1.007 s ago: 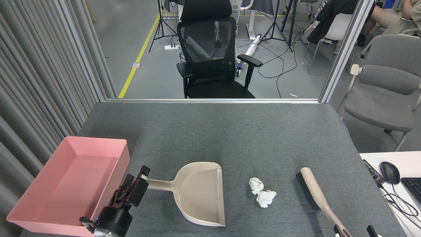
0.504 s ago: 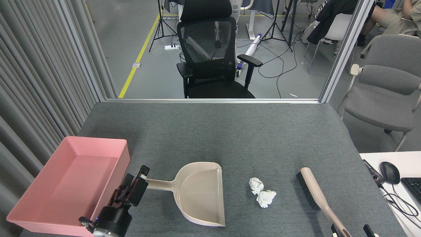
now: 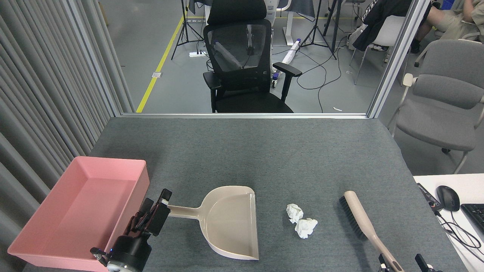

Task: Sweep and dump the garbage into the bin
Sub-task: 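Close the left gripper on the dustpan handle and the right on the brush handle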

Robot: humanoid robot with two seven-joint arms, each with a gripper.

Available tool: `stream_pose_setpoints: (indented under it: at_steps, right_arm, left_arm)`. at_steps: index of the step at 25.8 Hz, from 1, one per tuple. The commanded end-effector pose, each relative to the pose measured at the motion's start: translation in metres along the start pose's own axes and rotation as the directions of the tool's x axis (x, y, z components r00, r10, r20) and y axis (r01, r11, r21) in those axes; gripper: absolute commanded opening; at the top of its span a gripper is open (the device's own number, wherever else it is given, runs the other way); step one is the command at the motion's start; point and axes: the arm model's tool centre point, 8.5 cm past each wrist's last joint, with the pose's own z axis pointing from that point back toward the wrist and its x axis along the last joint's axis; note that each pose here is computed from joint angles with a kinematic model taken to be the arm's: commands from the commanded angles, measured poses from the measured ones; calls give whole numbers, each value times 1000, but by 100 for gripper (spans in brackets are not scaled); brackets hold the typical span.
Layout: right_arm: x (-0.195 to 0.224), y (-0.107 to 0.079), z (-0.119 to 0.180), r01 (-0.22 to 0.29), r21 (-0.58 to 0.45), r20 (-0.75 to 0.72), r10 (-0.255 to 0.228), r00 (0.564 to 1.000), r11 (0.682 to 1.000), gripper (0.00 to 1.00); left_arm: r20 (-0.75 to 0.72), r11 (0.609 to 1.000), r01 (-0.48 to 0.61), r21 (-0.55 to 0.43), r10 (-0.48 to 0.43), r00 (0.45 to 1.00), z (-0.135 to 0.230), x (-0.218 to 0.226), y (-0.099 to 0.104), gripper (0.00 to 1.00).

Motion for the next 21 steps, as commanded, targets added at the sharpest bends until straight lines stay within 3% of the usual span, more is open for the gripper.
stream_pose_setpoints:
  at_steps: [1,15,21]
  right_arm:
    - [1,0,0,3,4,11,-3,1000,1000,96]
    - [5,0,0,8,-5,28,-8,1000,1000,89]
    - [8,1,2,16,-10,45,-15,999,1000,74]
  left_arm:
    - [1,1000,-2,1,2,1000,-1,1,0,99]
    - [0,1000,1,3,-1,1000,-1,0,1,99]
    - [0,1000,3,3,-3,1000,-1,1,1,99]
